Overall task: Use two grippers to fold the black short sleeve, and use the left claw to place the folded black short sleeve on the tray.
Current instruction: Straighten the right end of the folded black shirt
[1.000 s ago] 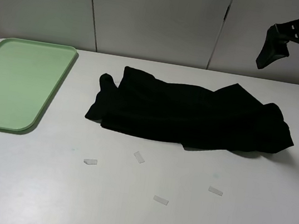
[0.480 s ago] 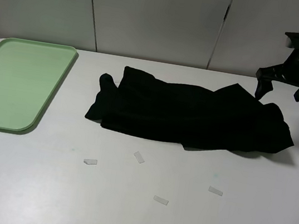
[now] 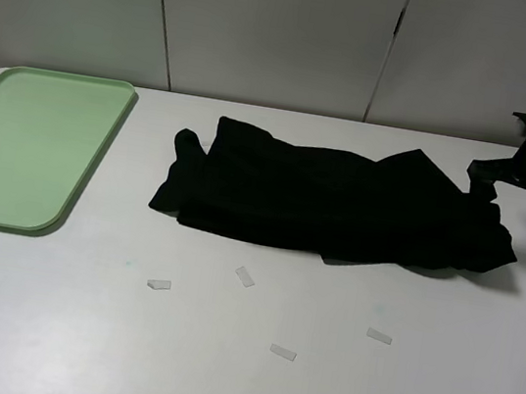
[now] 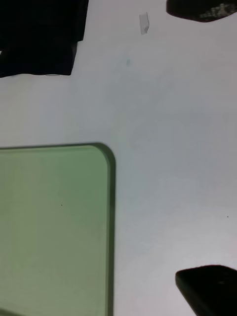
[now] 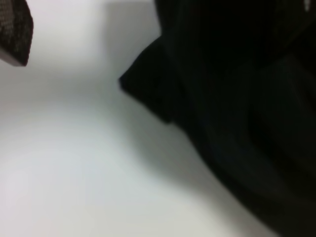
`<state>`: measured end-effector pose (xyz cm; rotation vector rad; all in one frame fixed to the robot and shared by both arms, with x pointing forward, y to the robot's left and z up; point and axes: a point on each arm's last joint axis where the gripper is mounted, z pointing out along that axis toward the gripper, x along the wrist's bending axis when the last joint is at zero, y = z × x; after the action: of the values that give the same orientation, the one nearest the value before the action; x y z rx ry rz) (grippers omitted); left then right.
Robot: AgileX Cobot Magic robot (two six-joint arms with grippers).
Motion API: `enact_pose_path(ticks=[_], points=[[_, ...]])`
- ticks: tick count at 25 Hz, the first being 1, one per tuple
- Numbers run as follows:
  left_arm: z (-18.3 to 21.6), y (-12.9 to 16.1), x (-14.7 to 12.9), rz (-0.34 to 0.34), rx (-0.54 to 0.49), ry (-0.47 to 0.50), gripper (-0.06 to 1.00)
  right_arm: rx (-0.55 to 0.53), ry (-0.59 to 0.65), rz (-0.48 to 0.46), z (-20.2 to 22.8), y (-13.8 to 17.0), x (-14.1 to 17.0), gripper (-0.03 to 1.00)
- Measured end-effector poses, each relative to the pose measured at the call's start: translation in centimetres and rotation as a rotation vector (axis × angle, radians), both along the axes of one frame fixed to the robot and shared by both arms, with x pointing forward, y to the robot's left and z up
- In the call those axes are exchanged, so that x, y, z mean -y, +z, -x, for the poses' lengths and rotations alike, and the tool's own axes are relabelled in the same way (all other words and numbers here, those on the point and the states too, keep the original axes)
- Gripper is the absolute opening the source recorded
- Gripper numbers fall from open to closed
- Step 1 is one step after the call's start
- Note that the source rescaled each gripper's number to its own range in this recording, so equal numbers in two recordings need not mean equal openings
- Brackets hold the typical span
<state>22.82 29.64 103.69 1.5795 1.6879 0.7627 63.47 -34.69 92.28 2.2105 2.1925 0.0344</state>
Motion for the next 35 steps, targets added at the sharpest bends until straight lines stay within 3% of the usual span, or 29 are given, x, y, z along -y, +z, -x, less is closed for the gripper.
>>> enact_pose_path(ticks=[5, 21, 24, 29, 31, 35], points=[[0.0, 0.0, 0.0, 0.000, 0.000, 0.000, 0.99, -0.033, 0.021, -0.060, -0.3, -2.1, -0.5, 1.00], [0.0, 0.0, 0.0, 0.000, 0.000, 0.000, 0.99, -0.049, 0.026, -0.072, -0.7, -5.2, -0.5, 0.99], [0.0, 0.0, 0.0, 0.000, 0.000, 0.000, 0.99, -0.038, 0.032, -0.076, -0.9, -5.2, -0.5, 0.81], [0.0, 0.0, 0.0, 0.000, 0.000, 0.000, 0.99, -0.027, 0.018, -0.094, -1.0, -5.3, -0.7, 0.26], [0.0, 0.0, 0.0, 0.000, 0.000, 0.000, 0.99, -0.027, 0.016, -0.096, -1.0, -5.3, -0.7, 0.09], [0.0, 0.0, 0.0, 0.000, 0.000, 0.000, 0.99, -0.029, 0.017, -0.096, -1.0, -5.2, -0.7, 0.08]])
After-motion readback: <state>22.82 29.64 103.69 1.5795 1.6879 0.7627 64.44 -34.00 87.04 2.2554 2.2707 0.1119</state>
